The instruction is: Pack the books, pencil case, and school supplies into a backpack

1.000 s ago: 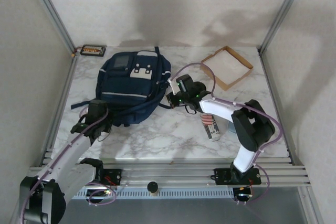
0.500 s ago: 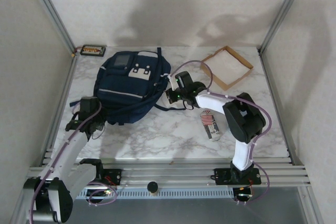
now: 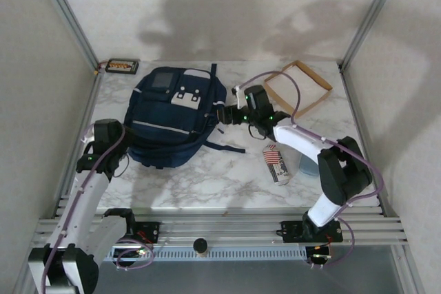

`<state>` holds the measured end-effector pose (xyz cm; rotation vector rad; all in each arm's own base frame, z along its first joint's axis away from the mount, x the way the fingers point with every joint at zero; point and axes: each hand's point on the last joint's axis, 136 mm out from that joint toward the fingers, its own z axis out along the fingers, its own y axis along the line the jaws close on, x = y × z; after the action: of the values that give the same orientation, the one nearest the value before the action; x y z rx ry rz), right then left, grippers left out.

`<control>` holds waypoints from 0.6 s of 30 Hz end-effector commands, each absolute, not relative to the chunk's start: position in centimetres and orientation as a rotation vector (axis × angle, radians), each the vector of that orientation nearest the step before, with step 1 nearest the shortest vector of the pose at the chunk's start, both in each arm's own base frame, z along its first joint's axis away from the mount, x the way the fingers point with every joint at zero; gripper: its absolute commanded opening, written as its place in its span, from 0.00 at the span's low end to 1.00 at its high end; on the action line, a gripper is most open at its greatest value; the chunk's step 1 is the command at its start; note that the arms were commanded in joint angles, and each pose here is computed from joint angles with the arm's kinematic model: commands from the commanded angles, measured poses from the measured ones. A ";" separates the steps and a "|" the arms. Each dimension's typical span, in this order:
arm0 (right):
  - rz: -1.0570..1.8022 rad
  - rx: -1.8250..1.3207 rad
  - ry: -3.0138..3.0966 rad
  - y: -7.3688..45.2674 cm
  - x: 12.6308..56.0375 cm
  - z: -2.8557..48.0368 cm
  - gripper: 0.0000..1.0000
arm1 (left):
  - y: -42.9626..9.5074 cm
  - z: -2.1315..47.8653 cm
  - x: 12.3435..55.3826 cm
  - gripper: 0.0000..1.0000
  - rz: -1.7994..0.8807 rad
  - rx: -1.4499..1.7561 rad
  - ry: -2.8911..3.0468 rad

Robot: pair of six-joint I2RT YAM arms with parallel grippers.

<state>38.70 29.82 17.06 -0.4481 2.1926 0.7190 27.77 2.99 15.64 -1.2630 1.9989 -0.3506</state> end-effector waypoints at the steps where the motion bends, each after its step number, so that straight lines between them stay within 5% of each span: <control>1: 0.840 -0.350 2.300 31.6 39.8 16.2 0.69 | 0.7 17.0 28.8 0.56 -0.397 -1.161 2.029; 10: 0.872 -0.256 2.425 36.6 45.8 12.8 0.67 | -9.0 18.4 32.6 0.55 -0.519 -0.919 2.123; 18: 0.759 -0.131 2.518 37.4 48.3 8.9 0.54 | -12.0 17.0 34.2 0.55 -0.518 -0.874 2.171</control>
<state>48.01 37.29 9.95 -0.1977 2.4709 0.8181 33.01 -11.56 15.61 -0.8643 2.2287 -0.5136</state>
